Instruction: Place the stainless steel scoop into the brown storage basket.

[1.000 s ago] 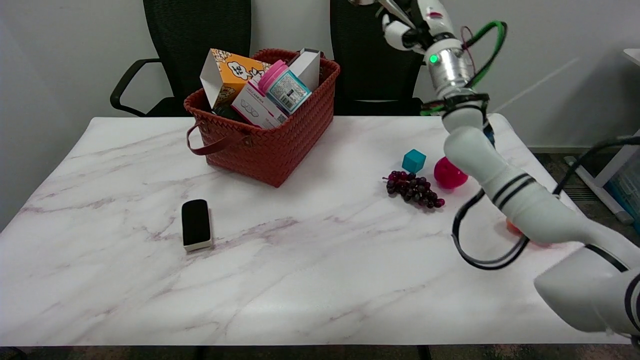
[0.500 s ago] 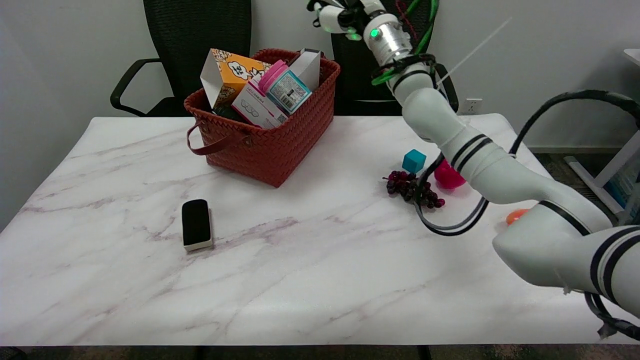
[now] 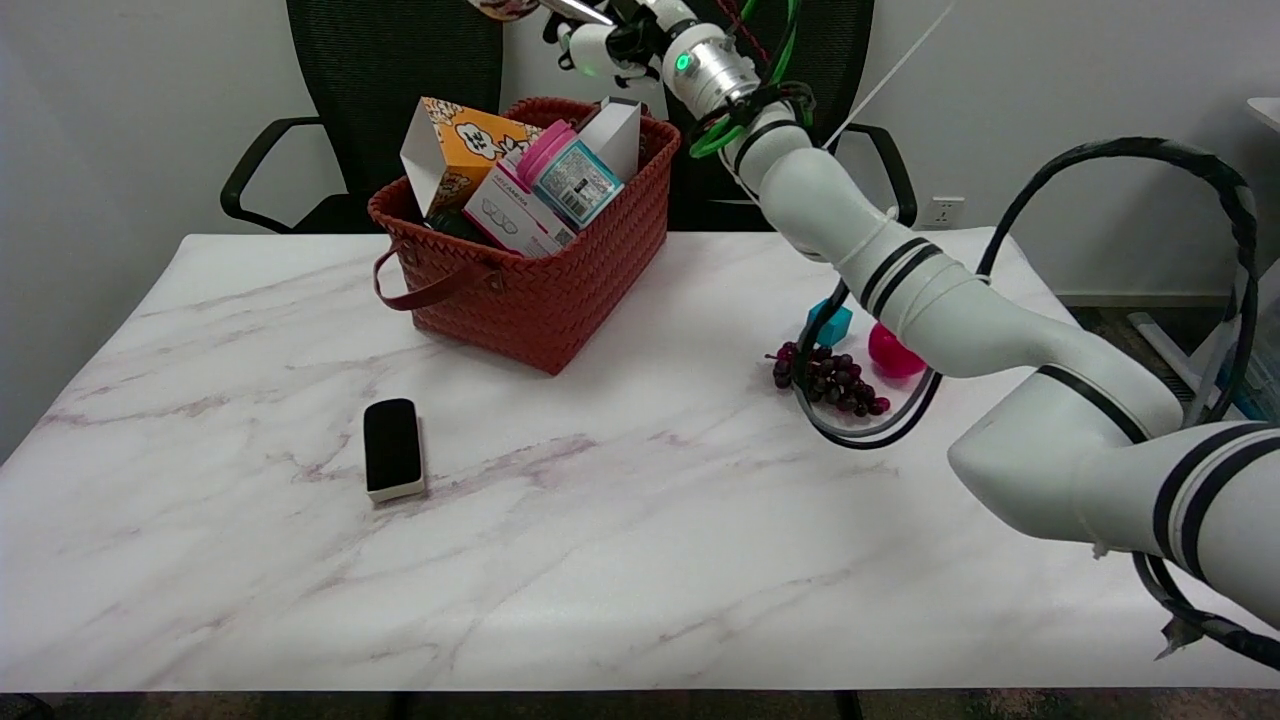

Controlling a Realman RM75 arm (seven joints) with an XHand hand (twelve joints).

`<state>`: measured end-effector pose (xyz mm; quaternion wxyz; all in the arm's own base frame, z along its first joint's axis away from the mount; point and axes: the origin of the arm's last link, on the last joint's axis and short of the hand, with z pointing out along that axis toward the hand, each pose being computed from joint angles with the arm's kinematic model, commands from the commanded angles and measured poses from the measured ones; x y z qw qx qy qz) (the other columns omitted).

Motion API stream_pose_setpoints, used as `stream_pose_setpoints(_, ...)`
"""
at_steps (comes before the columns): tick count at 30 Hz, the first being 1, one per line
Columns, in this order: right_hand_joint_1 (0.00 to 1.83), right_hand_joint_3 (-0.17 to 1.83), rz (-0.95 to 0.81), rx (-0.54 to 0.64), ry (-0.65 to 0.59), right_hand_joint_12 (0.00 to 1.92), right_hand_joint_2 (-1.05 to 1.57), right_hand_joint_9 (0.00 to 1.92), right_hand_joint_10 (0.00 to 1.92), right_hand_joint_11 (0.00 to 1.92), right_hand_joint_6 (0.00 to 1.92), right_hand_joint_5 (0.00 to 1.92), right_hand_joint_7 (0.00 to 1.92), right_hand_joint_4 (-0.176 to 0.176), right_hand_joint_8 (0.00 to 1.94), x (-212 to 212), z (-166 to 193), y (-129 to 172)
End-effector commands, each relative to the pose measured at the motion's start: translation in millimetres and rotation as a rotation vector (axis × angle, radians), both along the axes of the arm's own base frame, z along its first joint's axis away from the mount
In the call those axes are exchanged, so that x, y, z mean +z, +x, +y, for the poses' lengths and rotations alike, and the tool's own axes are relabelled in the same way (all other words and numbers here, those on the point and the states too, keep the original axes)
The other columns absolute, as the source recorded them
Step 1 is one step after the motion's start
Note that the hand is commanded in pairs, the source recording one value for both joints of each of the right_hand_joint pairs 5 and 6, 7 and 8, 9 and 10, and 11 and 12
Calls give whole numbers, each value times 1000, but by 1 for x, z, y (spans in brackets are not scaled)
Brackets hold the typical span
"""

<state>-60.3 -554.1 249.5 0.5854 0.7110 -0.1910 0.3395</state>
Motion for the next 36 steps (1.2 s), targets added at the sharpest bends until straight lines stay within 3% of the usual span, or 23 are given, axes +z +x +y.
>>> stream_pose_setpoints(1, 860, 934, 91, -154, -8, 1920, 1571, 1920, 1920, 1920, 1920, 1920, 1920, 0, 1920, -9, -18, -37)
stream_pose_setpoints(14, 869, 839, 172, -191, -35, 1920, 1571, 1920, 1920, 1920, 1920, 1920, 1920, 0, 1920, 0, -19, -50)
stream_pose_setpoints(32, 841, 783, 221, -153, -95, 1885, 1571, 1920, 1920, 1885, 1920, 1920, 1920, 0, 1920, 20, -16, -42)
stream_pose_setpoints(33, 842, 777, 221, -152, -96, 1861, 1571, 1920, 1920, 1861, 1875, 1875, 1920, 0, 1920, 21, -16, -42)
stream_pose_setpoints(35, 779, 841, 219, -148, -97, 1738, 1570, 1920, 1920, 1738, 1492, 1492, 1920, 0, 1920, 23, -15, -41)
stream_pose_setpoints(36, 808, 950, 220, -146, -97, 1596, 1369, 1863, 1863, 1596, 1301, 1301, 1812, 0, 1812, 23, -15, -41)
